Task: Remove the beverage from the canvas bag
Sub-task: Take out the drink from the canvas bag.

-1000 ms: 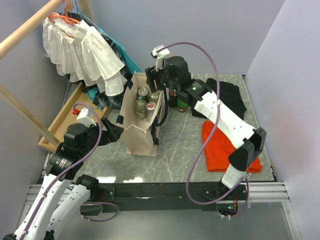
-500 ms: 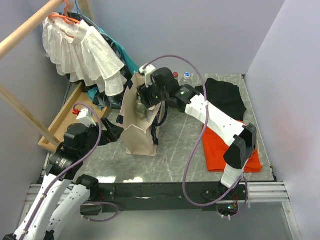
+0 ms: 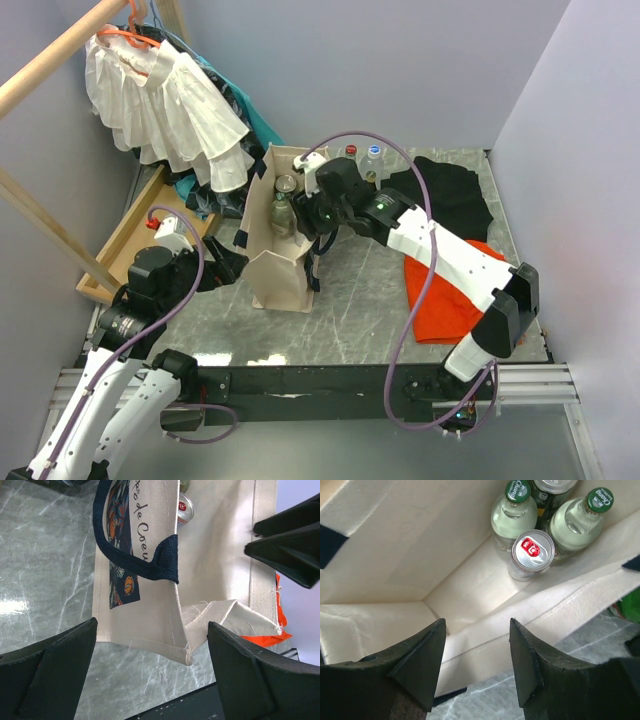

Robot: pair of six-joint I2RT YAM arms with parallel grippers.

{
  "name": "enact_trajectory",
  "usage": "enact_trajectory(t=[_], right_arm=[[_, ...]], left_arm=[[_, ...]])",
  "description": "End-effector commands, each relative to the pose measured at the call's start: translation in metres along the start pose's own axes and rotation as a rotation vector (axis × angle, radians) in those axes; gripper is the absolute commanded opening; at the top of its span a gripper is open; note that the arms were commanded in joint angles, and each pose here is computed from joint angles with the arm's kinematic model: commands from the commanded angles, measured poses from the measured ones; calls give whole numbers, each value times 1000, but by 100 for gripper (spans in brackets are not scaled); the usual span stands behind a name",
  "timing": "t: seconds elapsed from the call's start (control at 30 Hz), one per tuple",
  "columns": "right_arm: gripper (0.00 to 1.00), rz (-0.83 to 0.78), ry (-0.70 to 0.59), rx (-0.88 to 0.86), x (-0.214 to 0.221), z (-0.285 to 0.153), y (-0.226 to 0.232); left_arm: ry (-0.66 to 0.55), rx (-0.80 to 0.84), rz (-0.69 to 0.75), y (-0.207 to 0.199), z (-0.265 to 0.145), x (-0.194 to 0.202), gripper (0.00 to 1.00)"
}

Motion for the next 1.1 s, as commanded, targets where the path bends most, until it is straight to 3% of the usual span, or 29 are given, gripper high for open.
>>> enact_trajectory(t=[0.0, 0.37, 0.53, 0.73, 1.07], right_arm=[[61, 19, -15, 1, -5, -10, 6], [58, 7, 125, -19, 25, 4, 27], [59, 23, 111, 38, 23, -7, 24], [61, 15, -47, 73, -27, -4, 22], [64, 15, -110, 62, -87, 48, 10]], left_arm=[[10, 3, 14, 1, 3, 2, 96], [19, 4, 13, 1, 3, 3, 97], [41, 27, 22, -2, 3, 5, 96], [85, 43, 33, -3, 7, 10, 96], [128, 62, 50, -8, 9, 17, 96]])
Point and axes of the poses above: each gripper's point midway between its finger pads, its own z axis out along the fingers, its own y axis along the line the jaws close on, x = y × z, the point moved 7 cm from there along -z, back along the fingers, and after that the axes turned 3 degrees about -z, right-handed, at the moved point
